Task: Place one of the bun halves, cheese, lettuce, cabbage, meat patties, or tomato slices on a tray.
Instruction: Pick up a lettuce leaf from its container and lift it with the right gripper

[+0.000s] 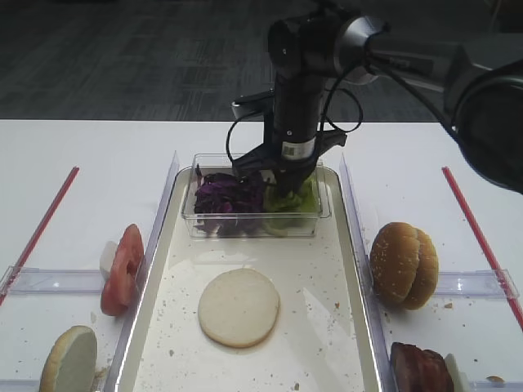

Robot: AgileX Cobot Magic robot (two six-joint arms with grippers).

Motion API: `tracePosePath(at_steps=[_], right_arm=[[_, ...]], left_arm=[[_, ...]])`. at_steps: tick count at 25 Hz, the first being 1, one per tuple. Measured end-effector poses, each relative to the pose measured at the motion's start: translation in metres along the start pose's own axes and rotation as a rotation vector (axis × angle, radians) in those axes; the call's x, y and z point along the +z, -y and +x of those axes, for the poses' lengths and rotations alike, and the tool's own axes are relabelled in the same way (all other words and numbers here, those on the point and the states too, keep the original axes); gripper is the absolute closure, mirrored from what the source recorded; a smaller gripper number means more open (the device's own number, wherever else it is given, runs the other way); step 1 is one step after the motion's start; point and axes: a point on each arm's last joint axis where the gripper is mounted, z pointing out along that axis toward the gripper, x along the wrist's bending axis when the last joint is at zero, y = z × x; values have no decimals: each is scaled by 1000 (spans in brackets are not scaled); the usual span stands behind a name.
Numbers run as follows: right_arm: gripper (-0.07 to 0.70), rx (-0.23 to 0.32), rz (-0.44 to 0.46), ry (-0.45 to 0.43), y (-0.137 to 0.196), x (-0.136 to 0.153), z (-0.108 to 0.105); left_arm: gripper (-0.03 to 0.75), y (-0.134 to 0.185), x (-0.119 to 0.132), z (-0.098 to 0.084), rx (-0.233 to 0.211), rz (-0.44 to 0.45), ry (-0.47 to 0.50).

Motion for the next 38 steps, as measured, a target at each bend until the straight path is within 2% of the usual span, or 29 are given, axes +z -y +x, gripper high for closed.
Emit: tracePosePath(at_steps=[7,17,31,38], right_arm=[[578,15,-64,1,-9,-16,1],[579,39,-72,-2,-10,-20,2],[579,51,-164,-7,-7,-68,5],[579,49,-189,-12,-5,-82,6]], left_arm=[[224,0,0,0,0,0,0],[224,0,0,0,0,0,0],[224,0,0,0,0,0,0],[224,0,0,0,0,0,0]])
